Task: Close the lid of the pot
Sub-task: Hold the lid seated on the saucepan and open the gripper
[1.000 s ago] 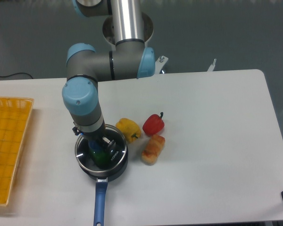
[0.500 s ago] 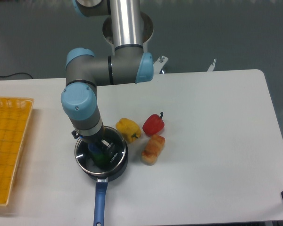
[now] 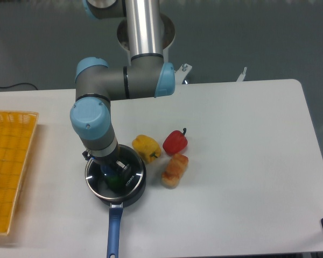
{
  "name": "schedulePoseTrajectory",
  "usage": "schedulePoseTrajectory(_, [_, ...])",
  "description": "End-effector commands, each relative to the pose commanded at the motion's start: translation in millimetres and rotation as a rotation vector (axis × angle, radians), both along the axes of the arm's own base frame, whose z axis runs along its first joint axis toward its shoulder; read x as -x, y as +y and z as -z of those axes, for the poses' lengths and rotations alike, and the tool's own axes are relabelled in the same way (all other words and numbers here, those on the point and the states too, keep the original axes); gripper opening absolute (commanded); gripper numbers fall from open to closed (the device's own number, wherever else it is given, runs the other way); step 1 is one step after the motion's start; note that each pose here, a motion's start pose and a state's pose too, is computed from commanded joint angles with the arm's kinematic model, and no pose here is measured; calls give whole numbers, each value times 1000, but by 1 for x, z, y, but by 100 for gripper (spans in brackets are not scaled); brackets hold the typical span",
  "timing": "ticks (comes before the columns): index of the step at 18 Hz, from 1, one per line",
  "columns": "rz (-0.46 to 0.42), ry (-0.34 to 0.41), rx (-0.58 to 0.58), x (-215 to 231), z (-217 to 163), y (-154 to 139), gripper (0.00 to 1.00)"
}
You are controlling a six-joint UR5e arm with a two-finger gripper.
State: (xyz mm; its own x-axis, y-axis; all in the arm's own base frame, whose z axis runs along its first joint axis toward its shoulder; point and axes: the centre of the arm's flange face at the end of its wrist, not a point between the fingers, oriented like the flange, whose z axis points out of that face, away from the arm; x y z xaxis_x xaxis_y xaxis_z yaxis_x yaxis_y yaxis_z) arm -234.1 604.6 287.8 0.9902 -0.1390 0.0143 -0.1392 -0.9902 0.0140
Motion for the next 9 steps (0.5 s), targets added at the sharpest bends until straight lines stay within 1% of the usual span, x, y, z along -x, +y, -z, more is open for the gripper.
schedulePoseTrajectory(5, [0, -1, -1, 0, 0, 0, 45])
schedulePoseTrajectory(6, [0, -2, 0, 0, 1, 0, 48])
schedulePoseTrajectory(8, [0, -1, -1, 0, 0, 0, 49])
schedulePoseTrajectory(9, [1, -1, -1, 0, 0, 0, 52])
